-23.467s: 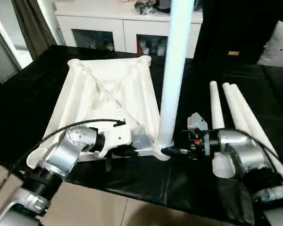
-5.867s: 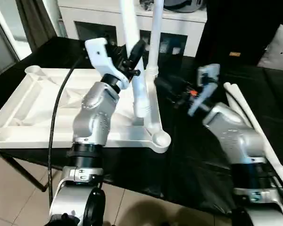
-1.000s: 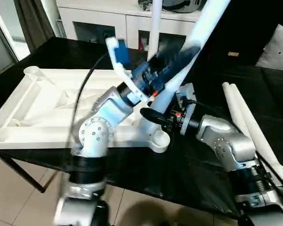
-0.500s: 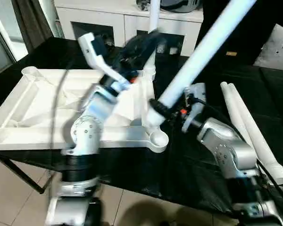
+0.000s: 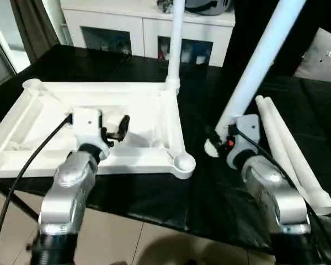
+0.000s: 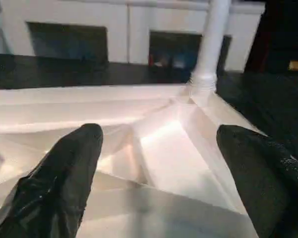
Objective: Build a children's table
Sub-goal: Pick table leg
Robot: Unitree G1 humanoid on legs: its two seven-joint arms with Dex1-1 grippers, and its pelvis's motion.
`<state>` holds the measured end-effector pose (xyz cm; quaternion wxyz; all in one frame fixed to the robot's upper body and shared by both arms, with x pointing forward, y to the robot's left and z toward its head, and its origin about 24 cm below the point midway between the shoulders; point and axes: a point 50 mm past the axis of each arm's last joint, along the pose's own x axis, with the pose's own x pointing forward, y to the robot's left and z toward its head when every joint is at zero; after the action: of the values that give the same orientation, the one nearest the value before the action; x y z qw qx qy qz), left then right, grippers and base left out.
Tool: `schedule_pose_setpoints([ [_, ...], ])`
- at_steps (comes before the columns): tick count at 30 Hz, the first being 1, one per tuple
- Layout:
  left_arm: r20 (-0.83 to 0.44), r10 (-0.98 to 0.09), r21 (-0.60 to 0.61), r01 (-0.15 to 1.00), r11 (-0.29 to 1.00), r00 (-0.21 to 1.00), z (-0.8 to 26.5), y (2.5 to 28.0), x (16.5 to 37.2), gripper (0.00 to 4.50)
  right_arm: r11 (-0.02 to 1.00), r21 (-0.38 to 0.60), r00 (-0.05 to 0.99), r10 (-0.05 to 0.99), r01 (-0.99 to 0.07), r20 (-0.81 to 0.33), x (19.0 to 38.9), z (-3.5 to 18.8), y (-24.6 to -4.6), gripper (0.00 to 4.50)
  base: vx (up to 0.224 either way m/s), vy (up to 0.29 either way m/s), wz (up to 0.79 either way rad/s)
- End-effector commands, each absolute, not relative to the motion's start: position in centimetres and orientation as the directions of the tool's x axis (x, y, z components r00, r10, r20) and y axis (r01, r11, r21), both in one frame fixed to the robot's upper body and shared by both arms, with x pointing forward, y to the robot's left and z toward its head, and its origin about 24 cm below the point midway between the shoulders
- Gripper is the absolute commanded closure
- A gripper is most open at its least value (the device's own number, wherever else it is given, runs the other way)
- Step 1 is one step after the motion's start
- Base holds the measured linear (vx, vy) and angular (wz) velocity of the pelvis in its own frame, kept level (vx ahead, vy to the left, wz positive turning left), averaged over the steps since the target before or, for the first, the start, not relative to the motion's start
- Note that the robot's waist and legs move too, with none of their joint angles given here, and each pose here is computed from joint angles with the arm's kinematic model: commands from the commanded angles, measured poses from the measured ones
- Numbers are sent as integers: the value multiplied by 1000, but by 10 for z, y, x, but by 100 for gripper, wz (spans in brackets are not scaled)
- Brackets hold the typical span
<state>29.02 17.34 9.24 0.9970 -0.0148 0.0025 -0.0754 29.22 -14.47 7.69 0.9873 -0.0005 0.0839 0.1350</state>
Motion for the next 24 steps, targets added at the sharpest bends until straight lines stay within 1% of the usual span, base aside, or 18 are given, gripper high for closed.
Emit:
schedule_pose_setpoints([
  [1, 6, -139, -19, 139, 990, 990, 93, 172, 287, 32, 965, -1, 959, 259, -261, -117, 291, 82, -146, 259, 0, 0, 0],
  [3, 2, -139, -13, 139, 990, 990, 91, 171, 286, 32, 965, 5, 959, 259, -260, -115, 290, 81, -144, 259, -5, 5, -16],
  [7, -6, -152, -7, 152, 988, 988, 90, 167, 285, 32, 965, 7, 957, 261, -262, -123, 290, 80, -142, 259, -20, 74, -51],
  [10, -26, -145, 74, 147, 986, 989, 89, 167, 285, 32, 966, 48, 958, 258, -254, -125, 289, 78, -141, 259, -28, 188, -34],
  [11, -32, -145, 80, 147, 986, 989, 88, 166, 285, 32, 967, 49, 959, 255, -251, -120, 289, 78, -141, 259, -33, 214, -2],
  [13, -44, -135, 64, 138, 988, 990, 85, 167, 287, 32, 968, 44, 960, 252, -248, -120, 289, 77, -141, 259, -48, 182, 11],
  [14, -42, -121, 24, 122, 992, 992, 84, 167, 289, 32, 968, 51, 960, 251, -247, -122, 287, 77, -142, 259, -57, 146, 11],
  [15, -42, -121, 24, 122, 992, 992, 84, 167, 289, 32, 968, 51, 960, 251, -247, -122, 287, 77, -142, 259, -44, 80, 5],
  [18, -61, -147, 49, 150, 987, 987, 82, 159, 288, 32, 968, 57, 960, 249, -244, -126, 287, 77, -145, 259, -25, -15, -2],
  [24, -75, -144, 69, 149, 986, 987, 79, 161, 285, 32, 970, 53, 962, 240, -235, -132, 290, 76, -145, 259, -102, -67, -2],
])
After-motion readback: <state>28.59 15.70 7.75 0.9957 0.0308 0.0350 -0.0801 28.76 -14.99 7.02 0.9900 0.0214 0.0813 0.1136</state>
